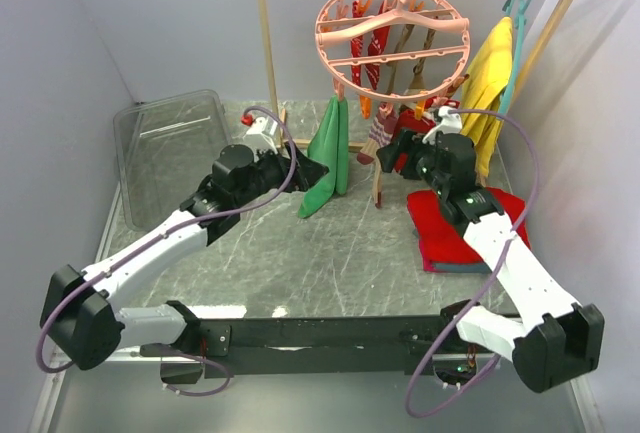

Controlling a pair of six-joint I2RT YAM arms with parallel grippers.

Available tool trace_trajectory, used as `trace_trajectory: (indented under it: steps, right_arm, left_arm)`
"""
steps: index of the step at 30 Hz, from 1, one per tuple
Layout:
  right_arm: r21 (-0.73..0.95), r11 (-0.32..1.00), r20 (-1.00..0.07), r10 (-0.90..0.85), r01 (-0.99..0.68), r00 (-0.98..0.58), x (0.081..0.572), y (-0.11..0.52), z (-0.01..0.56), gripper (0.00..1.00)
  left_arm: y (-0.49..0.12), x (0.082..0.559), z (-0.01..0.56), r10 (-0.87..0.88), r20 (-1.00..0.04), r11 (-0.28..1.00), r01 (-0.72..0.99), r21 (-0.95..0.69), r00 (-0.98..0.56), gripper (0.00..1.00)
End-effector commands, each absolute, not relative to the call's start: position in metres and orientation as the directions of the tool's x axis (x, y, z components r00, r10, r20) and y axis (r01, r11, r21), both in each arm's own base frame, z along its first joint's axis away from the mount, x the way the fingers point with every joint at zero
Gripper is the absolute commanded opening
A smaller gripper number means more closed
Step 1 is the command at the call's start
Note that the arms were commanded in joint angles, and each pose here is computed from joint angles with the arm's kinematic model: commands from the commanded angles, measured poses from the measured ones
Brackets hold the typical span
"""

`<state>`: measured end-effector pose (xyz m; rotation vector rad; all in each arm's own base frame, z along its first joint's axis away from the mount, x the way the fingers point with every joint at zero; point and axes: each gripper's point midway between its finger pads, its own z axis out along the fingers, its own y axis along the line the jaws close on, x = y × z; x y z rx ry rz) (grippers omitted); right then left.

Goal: Remove the socks clipped to the hanger

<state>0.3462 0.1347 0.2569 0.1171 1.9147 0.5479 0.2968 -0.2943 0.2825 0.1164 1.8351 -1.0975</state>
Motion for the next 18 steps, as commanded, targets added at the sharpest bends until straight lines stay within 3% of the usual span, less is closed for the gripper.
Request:
trace_trajectory:
  steps: [1,5,18]
  right_arm:
    - [0.359,0.884,-0.915,0.271,-0.299,-0.299,0.361,0.151,0.267,0.84]
    - [0.317,0.880,-0.945,0.262,-0.353,-0.195,0.370,0.163,0.263,0.82]
    - [0.267,0.925,-0.959,0.229,-0.270,-0.165,0.406,0.158,0.225,0.70]
  left_arm:
    - [-0.314,0.285,0.309,-0.352,-0.784,0.459,0.635,-0.621,-0.512,0.70]
    - [-0.319,0.276,0.299,-0.347,-0.759,0.411,0.638,-0.652,-0.552,0.67]
    - [-0.294,0.241,0.276,-0.340,-0.721,0.415,0.592,-0.691,-0.604,0.68]
